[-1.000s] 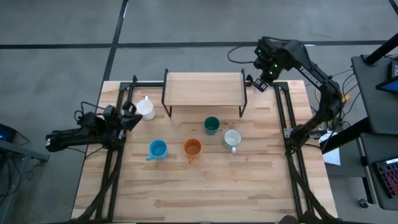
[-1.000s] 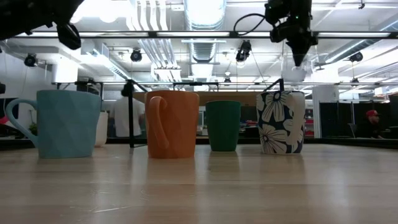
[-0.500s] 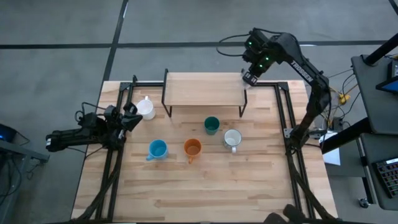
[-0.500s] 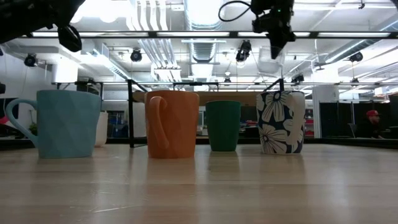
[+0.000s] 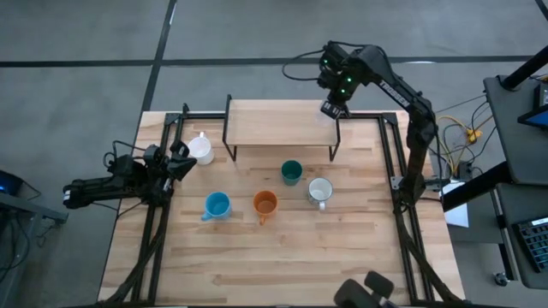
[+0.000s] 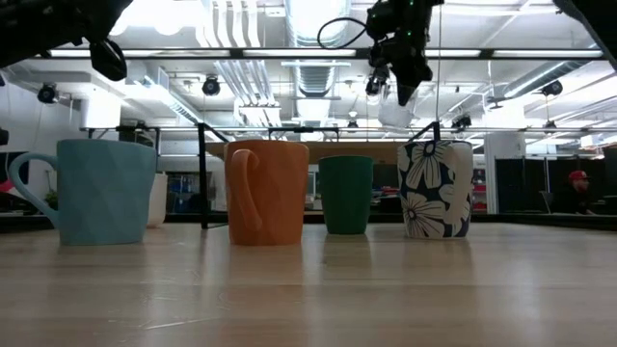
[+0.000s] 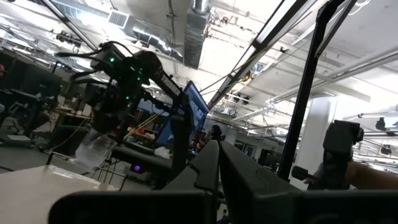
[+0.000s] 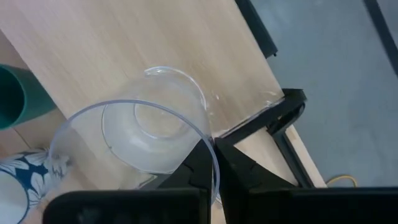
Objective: Stack small to large cups/mugs on shelf
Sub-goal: Put the transparent mug on the shelf
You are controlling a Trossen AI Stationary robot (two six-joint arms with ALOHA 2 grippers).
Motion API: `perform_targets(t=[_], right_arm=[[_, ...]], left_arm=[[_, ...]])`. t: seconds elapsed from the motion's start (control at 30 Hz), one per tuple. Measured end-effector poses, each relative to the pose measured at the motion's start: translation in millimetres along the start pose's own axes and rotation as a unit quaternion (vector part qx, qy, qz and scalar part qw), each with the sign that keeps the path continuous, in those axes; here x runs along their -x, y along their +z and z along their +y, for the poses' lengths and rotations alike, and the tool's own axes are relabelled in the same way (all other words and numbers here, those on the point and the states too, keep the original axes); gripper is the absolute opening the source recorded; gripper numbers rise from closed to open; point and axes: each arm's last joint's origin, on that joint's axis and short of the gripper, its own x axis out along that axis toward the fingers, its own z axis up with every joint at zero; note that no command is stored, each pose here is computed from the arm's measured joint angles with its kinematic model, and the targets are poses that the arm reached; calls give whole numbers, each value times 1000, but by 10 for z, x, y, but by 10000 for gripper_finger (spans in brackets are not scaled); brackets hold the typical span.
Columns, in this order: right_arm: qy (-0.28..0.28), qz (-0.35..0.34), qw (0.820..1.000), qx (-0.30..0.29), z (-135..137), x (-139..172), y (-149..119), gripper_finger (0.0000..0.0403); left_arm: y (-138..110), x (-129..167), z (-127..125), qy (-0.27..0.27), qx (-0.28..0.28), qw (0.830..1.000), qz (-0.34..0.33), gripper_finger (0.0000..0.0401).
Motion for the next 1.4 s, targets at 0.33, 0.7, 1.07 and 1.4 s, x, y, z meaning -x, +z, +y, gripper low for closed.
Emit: perform_targets(t=[0.33,0.7,1.07,1.4], right_arm=[[-7,30,999,19,-36,-239,117,9],[-9,37,999,14,-142,-292,119,9],[-8,39,999,13,-147,-310,123,8],[-7,39,999,20,-137,-312,125,9]], left_arm=[[-2,0,1,0,0,1000,1,0],[-3,0,1,0,0,1000,1,0],[-4,0,1,0,0,1000,1,0],[-4,0,1,0,0,1000,1,0]])
